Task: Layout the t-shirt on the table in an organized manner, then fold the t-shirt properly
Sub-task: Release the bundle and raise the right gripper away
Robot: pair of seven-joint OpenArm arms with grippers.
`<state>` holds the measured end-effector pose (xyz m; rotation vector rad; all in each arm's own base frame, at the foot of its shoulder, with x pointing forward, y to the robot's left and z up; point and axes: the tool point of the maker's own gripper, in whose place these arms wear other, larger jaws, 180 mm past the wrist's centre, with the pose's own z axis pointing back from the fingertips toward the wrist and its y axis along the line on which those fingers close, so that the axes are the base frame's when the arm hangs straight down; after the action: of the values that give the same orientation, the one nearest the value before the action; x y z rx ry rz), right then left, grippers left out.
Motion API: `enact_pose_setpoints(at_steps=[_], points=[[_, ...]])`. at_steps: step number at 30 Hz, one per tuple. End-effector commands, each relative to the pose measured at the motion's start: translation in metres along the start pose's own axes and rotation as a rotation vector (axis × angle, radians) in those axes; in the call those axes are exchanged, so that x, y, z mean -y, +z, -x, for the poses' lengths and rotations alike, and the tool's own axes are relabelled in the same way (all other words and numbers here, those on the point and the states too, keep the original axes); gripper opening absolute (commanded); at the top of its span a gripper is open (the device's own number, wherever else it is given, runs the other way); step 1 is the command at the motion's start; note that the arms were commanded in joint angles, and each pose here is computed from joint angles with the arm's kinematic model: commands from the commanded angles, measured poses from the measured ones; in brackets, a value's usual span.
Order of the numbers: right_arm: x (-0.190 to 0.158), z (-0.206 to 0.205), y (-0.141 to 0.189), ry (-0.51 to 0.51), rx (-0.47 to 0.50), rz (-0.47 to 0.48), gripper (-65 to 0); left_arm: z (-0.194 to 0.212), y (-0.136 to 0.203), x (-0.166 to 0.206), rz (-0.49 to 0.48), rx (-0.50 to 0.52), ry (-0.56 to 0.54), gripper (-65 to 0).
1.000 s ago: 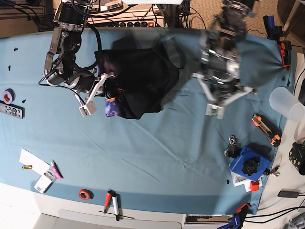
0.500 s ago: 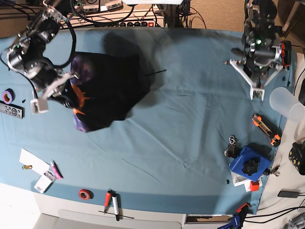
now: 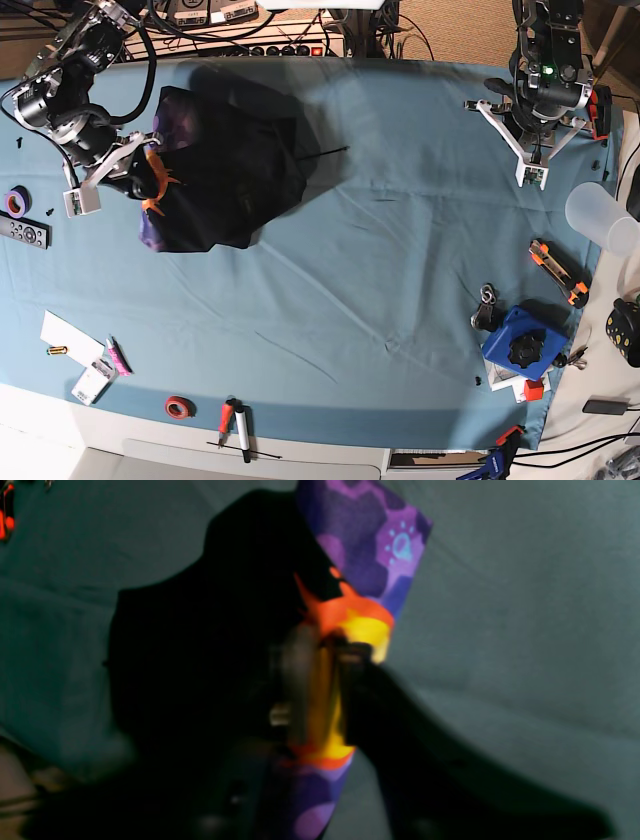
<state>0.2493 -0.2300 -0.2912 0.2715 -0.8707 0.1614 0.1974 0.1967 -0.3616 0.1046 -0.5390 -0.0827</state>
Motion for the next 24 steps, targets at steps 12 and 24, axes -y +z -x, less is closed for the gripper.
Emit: enact_pose_setpoints(at_steps=[12, 24], points=[[0.031, -0.025, 0.035, 0.013, 0.058, 0.128, -57.3, 0.004, 0.013, 0.0, -0.007, -0.005, -0.019, -65.0], [0.022, 0.053, 0.077, 0.053, -0.18, 0.172, -65.0, 0.073, 0.054, 0.016, 0.032, -0.134, -0.062, -65.0]])
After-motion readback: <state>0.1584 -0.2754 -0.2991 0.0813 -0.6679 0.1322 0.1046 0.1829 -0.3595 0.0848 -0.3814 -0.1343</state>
